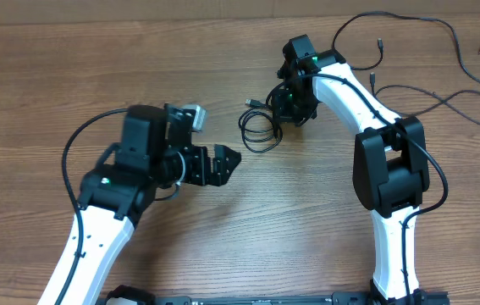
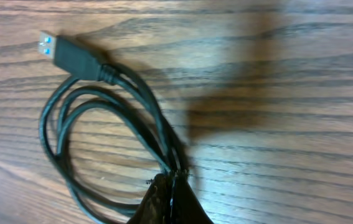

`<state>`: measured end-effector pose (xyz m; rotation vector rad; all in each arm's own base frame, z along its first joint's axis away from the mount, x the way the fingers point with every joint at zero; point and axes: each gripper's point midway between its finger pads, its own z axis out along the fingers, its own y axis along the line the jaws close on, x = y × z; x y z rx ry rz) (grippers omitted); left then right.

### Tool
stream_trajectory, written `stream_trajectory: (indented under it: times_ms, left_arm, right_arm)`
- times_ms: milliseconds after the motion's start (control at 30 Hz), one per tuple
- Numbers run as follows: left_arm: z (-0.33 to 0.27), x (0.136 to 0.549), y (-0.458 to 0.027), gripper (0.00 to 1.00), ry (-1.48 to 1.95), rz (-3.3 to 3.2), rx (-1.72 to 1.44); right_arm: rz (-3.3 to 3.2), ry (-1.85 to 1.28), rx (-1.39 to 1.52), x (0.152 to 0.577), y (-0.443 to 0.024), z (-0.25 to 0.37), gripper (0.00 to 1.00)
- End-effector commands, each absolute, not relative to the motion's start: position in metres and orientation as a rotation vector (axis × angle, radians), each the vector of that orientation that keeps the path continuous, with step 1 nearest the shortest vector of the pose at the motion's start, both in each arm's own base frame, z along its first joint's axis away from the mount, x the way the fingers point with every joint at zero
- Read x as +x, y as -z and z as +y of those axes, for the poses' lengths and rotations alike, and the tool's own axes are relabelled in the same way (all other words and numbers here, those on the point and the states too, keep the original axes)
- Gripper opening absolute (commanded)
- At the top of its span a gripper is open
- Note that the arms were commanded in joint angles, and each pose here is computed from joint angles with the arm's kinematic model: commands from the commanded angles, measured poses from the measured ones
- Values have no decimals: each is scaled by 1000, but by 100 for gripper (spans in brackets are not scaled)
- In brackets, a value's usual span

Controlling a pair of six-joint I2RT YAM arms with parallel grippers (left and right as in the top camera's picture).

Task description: Untangle cables

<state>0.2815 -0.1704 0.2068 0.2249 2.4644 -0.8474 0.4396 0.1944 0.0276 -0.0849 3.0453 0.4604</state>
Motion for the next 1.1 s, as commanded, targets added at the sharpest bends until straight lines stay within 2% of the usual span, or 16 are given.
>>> stream_trajectory:
  times_ms: [0, 233, 467, 633, 800, 933, 1067]
  left_arm:
    - [-159, 290, -214, 99, 691, 2425, 235]
    - [-159, 290, -214, 100, 686, 2425, 234]
    - [-159, 291, -214, 100, 686, 2424, 234]
    - [-159, 296, -219, 100, 689, 2395, 219]
    - [-146, 312, -222, 100, 666, 2383, -63]
    - [-139, 321, -224, 100, 626, 2357, -122]
    - [-141, 328, -221, 100, 629, 2353, -121]
  right_arm:
    - [3041, -577, -93, 437, -33, 206, 4]
    - [2904, -747, -150, 449, -91, 226, 4]
    - [2805, -949, -215, 435, -148, 243, 4]
    - [2776, -1162, -256, 417, -172, 259, 4]
    - [2775, -1260, -272, 406, -181, 264, 4]
    - [2629, -1508, -461, 388, -213, 281, 4]
    - [2620, -1444, -466, 389, -220, 277, 4]
